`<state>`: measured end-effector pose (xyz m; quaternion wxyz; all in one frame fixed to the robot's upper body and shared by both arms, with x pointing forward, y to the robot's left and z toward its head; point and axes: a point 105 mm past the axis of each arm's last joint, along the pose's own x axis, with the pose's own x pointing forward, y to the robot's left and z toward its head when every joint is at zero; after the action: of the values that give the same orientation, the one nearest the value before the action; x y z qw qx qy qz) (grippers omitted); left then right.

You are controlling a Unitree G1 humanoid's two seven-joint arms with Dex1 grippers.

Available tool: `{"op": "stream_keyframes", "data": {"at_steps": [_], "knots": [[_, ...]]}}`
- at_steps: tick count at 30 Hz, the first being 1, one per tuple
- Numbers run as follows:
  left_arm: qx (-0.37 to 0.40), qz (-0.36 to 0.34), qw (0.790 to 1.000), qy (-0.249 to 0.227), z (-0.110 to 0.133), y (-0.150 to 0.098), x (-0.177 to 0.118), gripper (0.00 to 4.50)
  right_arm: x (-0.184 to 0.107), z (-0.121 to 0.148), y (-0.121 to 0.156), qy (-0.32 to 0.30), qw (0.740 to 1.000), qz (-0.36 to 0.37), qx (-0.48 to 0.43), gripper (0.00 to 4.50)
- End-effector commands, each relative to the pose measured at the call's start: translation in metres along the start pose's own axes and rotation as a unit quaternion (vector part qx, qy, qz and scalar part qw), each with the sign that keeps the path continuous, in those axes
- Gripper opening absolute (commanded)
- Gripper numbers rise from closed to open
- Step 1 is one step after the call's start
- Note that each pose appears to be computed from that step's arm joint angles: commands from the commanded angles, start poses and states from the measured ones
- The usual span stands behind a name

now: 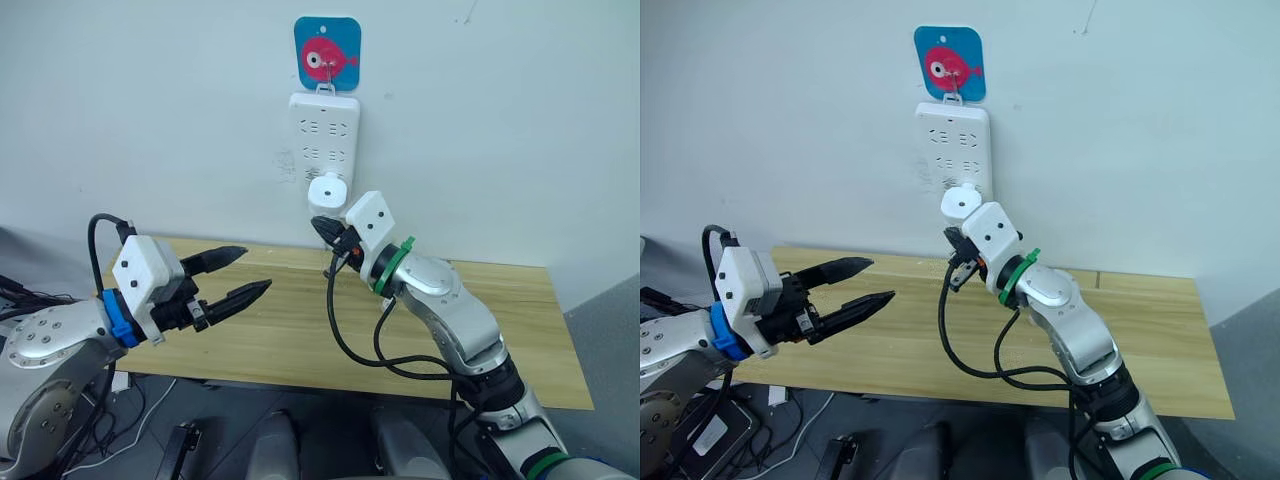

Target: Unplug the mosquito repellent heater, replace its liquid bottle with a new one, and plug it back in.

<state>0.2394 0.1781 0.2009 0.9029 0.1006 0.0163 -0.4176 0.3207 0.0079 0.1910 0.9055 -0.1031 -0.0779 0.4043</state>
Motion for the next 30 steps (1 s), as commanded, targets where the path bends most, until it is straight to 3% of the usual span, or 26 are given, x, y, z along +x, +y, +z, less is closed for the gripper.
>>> {"op": "stream_keyframes", "data": {"at_steps": [1, 9, 25, 28, 30], "knots": [[0.011, -0.012, 1.000, -0.008, 0.006, -0.005, 0.002, 3.34, -0.001, 0.012, -0.006, -0.023, 1.000, -0.014, -0.008, 0.04], [0.011, -0.016, 1.000, -0.013, 0.007, -0.004, 0.005, 3.34, -0.004, 0.007, -0.009, -0.011, 1.000, -0.024, -0.001, 0.04], [0.018, -0.011, 1.000, -0.019, 0.009, -0.001, 0.009, 3.34, -0.008, 0.000, -0.036, -0.001, 0.993, -0.115, -0.012, 0.04], [0.017, -0.007, 1.000, -0.018, 0.007, 0.002, 0.009, 3.34, -0.013, 0.002, -0.024, -0.010, 0.997, -0.074, 0.009, 0.04], [0.014, 0.001, 1.000, -0.017, 0.005, 0.007, 0.008, 3.34, -0.021, 0.006, -0.005, -0.022, 1.000, -0.009, 0.013, 0.04]]}}
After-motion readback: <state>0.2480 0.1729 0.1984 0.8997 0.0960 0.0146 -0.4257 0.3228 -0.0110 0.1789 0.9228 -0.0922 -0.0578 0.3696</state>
